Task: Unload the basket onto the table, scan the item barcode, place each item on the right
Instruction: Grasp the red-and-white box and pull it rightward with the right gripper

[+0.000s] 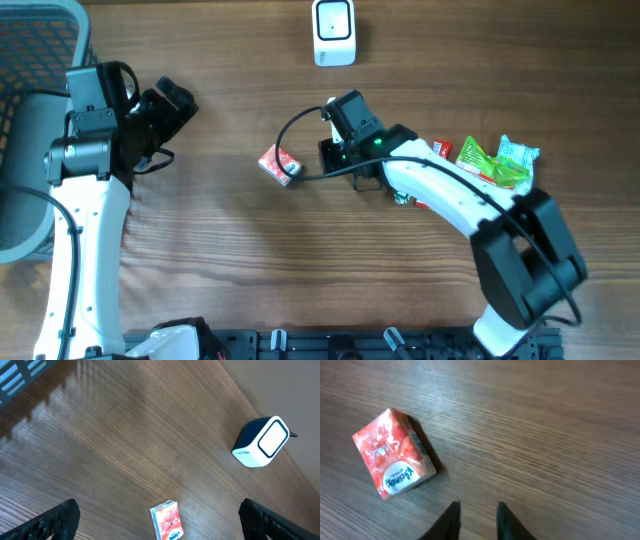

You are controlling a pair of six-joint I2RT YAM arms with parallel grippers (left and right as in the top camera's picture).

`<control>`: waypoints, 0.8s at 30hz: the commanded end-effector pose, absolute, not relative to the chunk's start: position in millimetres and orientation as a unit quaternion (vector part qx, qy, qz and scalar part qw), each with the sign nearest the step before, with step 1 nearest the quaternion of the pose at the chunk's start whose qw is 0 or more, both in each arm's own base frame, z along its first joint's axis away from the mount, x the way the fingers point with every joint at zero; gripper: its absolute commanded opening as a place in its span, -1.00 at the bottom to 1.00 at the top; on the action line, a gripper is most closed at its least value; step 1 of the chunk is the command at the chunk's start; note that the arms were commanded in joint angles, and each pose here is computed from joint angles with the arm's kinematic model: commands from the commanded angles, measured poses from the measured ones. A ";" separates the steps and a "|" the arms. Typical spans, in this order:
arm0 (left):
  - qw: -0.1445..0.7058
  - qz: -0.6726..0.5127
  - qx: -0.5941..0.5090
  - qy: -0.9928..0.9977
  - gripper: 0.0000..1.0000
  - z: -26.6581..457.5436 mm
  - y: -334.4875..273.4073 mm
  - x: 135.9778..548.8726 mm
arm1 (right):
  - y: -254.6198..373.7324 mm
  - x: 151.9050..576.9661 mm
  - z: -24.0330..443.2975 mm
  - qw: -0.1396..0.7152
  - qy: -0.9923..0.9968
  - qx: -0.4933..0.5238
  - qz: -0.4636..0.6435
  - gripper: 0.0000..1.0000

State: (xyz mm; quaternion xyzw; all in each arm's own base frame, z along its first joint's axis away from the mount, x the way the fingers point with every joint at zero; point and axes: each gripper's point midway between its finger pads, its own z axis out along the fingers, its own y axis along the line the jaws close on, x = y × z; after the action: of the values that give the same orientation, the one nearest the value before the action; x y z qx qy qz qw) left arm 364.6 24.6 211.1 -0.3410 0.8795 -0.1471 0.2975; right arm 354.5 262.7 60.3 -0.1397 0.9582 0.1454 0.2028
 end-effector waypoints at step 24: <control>0.305 -0.143 -0.339 0.878 1.00 215.0 26.8 364.1 | 343.9 337.6 26.0 0.252 0.887 -0.354 0.156 0.04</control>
State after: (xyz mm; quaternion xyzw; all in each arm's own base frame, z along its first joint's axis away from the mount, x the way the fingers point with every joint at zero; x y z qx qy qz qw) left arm 364.6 24.6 211.1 -0.3410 0.8795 -0.1472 0.2975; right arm 333.3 356.8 5.7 -0.3623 0.8823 0.1776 0.2424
